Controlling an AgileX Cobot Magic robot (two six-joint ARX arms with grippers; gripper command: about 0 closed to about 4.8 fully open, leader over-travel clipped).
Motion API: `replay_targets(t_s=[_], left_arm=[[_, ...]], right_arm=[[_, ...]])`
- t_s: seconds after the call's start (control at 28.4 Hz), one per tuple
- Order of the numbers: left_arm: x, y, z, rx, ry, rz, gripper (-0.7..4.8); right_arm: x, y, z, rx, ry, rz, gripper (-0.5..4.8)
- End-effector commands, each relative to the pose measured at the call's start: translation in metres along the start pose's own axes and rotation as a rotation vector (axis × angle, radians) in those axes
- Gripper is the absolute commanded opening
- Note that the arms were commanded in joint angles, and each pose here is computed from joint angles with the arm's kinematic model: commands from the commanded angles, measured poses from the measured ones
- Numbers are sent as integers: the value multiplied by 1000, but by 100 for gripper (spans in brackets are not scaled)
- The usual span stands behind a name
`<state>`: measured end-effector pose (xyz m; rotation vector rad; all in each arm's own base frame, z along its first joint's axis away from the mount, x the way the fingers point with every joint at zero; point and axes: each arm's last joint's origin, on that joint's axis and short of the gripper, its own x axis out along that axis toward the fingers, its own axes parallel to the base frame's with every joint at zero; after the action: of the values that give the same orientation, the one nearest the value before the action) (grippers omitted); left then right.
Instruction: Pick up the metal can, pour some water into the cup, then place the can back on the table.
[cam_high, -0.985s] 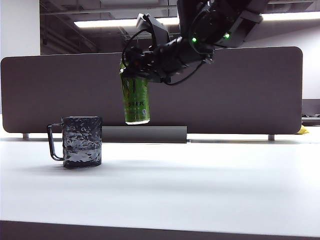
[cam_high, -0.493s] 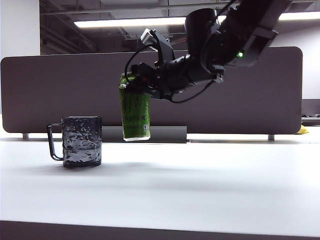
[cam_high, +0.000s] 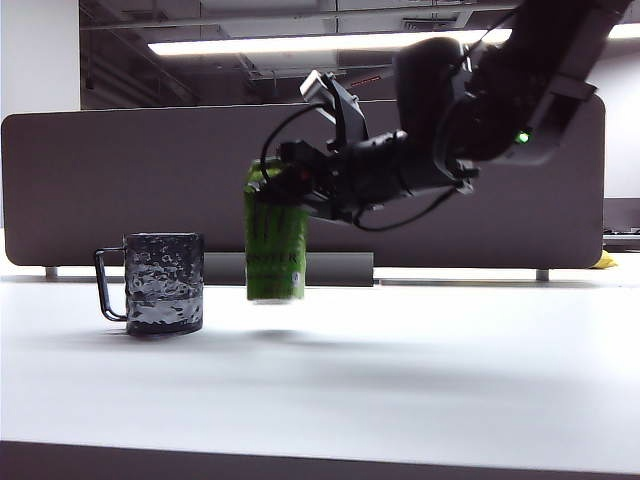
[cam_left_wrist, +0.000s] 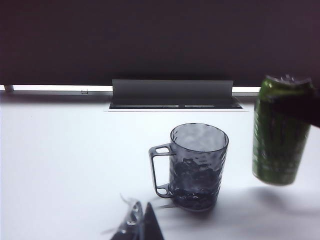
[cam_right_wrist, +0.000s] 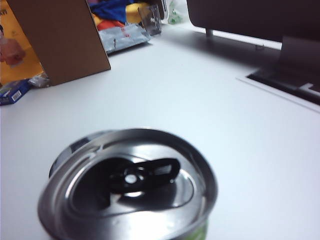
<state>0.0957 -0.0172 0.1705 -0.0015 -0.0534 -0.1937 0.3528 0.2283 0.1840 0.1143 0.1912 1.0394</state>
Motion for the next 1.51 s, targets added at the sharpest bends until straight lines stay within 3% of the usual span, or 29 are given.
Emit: replay_targets(t_s=[0.04, 0.53, 0.99, 1.27, 1.41, 1.51], left_arm=[[0, 0, 1, -2, -12, 0, -5], [0, 0, 1, -2, -12, 0, -5], [0, 0, 1, -2, -12, 0, -5], [0, 0, 1, -2, -12, 0, -5], [0, 0, 1, -2, -12, 0, -5], [0, 0, 1, -2, -12, 0, -5]], right_arm=[[-8, 4, 5, -35, -77, 13, 72], [-53, 9, -16, -47, -137, -67, 76], [-72, 14, -43, -50, -78, -88, 77], [-72, 14, -45, -53, -73, -85, 174], [-73, 14, -45, -52, -71, -84, 186], [-73, 14, -45, -52, -71, -84, 265]])
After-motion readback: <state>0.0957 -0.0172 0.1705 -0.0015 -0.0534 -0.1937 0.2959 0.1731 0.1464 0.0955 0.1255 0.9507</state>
